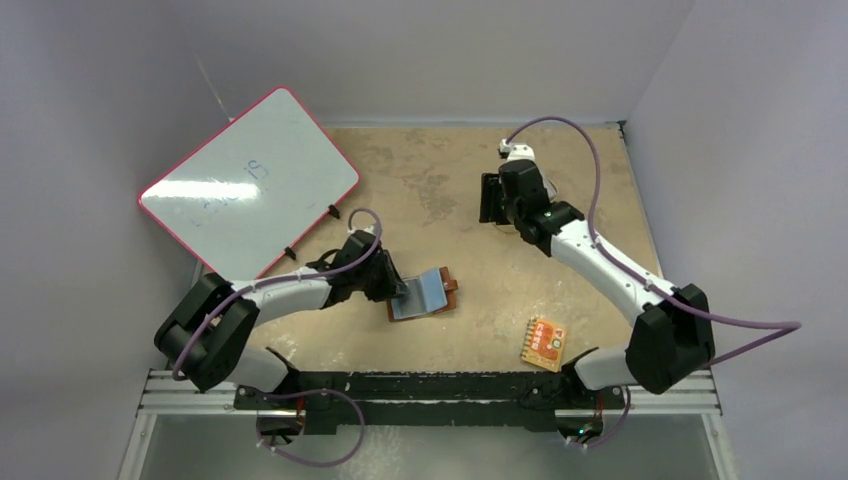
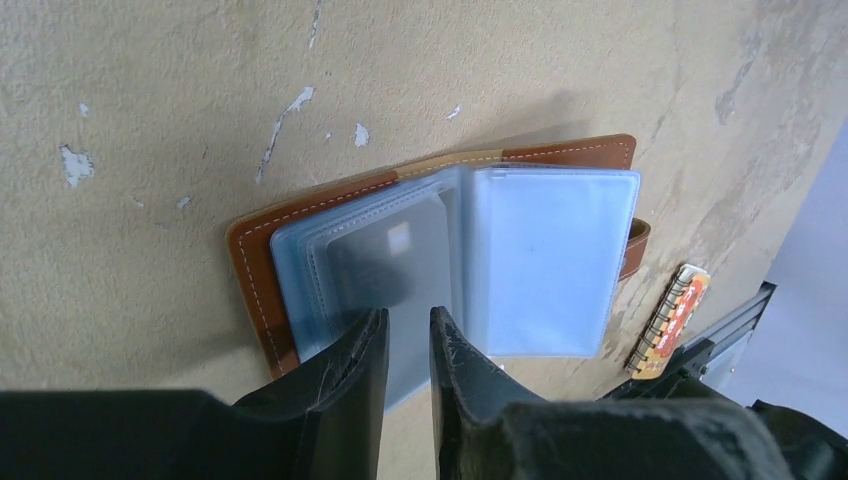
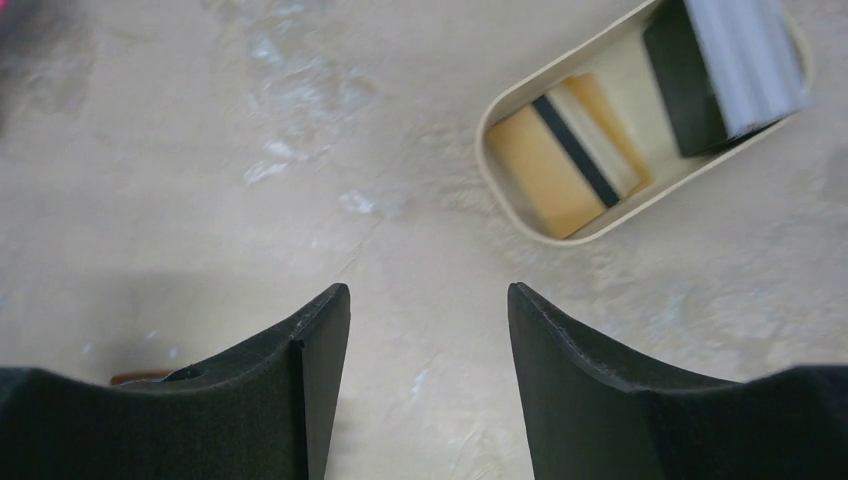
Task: Put the credit cards into the card holder
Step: Pick up the credit card from the storage box.
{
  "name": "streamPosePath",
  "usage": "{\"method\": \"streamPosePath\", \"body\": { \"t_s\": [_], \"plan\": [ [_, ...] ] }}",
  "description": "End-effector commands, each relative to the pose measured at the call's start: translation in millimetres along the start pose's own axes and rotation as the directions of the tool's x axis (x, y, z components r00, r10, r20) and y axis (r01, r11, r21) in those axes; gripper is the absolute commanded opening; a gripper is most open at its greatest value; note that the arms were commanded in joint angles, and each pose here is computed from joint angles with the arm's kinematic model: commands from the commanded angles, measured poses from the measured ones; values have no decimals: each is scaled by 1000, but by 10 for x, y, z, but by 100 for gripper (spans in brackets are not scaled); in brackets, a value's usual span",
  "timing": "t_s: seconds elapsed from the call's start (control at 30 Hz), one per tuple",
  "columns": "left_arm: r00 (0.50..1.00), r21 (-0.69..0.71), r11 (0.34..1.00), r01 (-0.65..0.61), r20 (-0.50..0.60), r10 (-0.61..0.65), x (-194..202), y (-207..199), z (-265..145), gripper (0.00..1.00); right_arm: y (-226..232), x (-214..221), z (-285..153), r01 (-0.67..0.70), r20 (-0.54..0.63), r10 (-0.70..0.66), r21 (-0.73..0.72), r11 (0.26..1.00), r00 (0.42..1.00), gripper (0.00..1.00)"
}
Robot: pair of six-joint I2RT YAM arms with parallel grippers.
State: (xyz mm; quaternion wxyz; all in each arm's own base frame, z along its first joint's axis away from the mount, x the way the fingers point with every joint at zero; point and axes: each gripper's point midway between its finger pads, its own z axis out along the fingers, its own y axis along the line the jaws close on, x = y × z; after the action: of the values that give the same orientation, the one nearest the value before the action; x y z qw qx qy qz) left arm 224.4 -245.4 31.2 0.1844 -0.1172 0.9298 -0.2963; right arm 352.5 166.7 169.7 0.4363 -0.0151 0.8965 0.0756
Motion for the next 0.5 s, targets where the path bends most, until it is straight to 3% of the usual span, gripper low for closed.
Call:
{"method": "streamPosePath", "body": {
  "t_s": [0.0,0.23,0.47],
  "plan": [
    [998,-25,999,-43,34,44,-47,83,51,21,-366,-320,123,113,52,-120,119,986,991,62],
    [993,36,997,-67,101,63,-250,-244,-262,25,-866,-494,455,212,29,-229,278,937,973,64],
    [966,11,990,-140,219,135,-528,-436,-744,40,-1273,-617,690,304,-49,-313,421,855,948,69]
  ]
}}
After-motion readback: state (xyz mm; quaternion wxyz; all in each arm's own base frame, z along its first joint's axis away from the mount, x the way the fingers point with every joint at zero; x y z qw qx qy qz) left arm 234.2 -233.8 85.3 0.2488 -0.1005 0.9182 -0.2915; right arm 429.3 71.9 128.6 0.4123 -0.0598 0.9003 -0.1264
